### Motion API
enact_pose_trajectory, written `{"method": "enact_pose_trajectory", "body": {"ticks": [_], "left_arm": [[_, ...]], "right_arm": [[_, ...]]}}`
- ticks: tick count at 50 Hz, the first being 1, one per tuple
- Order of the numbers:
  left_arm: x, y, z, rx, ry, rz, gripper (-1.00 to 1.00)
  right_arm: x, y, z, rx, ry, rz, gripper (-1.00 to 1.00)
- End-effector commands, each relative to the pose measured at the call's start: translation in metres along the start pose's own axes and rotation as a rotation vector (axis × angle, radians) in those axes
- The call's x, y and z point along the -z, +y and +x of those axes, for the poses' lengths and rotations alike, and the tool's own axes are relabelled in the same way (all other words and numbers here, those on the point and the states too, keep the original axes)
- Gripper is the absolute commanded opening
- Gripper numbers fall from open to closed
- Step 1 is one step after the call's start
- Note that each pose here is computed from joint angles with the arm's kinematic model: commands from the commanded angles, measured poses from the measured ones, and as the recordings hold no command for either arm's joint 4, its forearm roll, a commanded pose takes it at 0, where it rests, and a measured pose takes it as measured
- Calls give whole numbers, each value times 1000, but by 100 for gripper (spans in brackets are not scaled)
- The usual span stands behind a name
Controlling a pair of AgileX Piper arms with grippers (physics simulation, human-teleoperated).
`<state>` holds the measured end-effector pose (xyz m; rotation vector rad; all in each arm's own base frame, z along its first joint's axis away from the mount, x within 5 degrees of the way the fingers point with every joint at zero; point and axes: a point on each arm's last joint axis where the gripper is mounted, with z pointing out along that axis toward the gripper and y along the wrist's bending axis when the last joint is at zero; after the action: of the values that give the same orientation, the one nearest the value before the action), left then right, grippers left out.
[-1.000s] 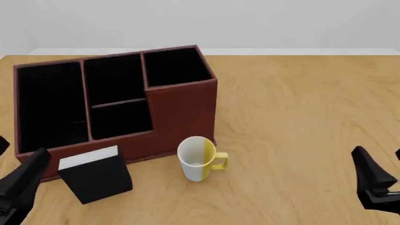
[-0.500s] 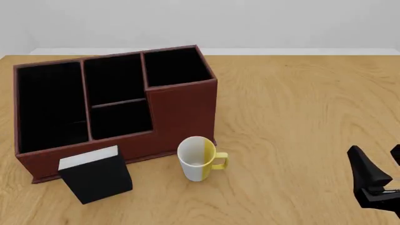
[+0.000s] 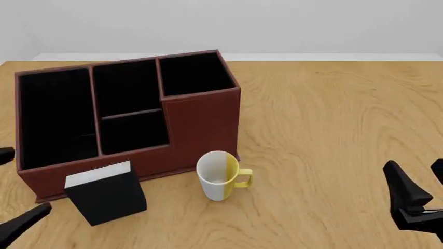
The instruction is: Pick up the book and place it in the front compartment of the caddy.
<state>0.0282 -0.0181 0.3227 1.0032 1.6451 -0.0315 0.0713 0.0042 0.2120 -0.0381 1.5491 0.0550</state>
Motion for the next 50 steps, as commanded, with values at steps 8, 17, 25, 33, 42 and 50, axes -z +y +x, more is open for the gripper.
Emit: {"method": "enact_pose_trajectory", "body": {"ticks": [8,17,25,33,42,50], "left_arm": [[-74,29,-10,-148,186,-66,100],[-83,38,-16,-169,223,-60,100],[-85,49,-33,-131,242,-41,100],[-85,56,-49,-80,251,-15,100],[-77,52,-60,-45,213,14,100],[-67,43,-60,-2,202,64,100]], "right_arm": [[1,0,0,4,-6,0,100],[2,0,0,10,-9,1,100],[3,0,0,15,-9,-4,100],[3,0,0,21,-11,-6,100],[3,1,0,37,-12,-9,100],[4,1,0,57,-14,-16,100]]}}
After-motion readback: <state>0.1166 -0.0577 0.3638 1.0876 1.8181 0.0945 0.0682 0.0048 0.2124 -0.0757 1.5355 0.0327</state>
